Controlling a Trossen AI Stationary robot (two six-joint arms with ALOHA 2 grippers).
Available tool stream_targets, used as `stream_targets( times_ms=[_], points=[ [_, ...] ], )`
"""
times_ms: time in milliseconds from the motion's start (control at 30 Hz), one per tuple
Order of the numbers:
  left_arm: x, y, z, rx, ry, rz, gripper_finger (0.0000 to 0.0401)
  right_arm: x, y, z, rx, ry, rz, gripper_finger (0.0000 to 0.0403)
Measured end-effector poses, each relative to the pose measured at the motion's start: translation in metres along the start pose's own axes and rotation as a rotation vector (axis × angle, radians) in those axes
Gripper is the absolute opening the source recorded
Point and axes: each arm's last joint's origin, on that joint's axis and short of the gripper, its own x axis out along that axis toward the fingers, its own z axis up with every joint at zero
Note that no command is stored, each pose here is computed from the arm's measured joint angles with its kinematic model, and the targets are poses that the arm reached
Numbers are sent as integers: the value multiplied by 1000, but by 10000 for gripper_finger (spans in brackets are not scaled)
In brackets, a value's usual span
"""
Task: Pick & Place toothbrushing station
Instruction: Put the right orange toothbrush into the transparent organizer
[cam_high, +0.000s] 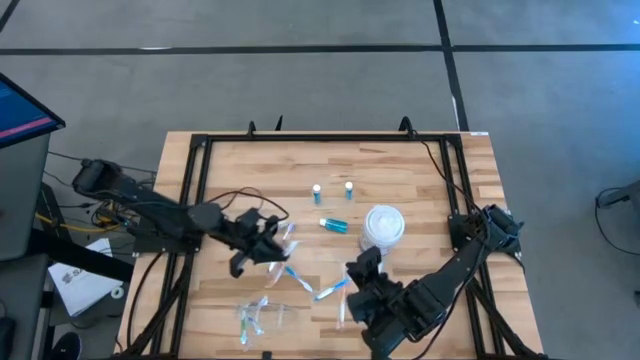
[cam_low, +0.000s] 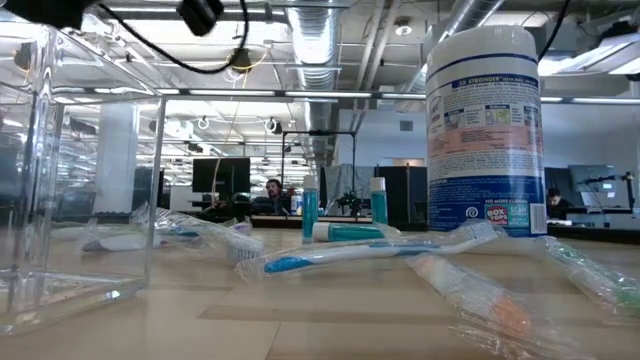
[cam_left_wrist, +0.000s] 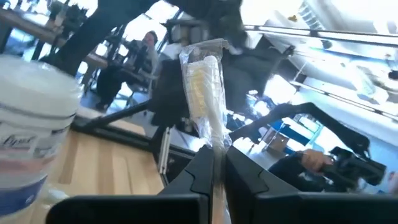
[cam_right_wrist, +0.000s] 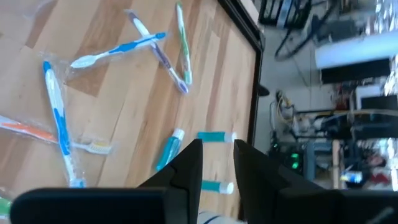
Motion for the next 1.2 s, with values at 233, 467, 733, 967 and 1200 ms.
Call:
stream_targets(
  times_ms=[233,467,733,967,1200],
  points=[
    [-28,-15,-8,103,-16,27,12,4,-3,-4,89,44,15,82],
    [-46,-23,-23,155,-4,60,11,4,-2,-5,106,49,16,82],
    [-50,-38,-34,204,34,22,12,4,-3,-5,133,50,16,82],
    [-56,-55,-46,257,58,34,14,5,-3,-5,148,51,15,82],
    [-58,-66,-61,308,104,52,14,5,-2,-5,149,54,27,82]
  ],
)
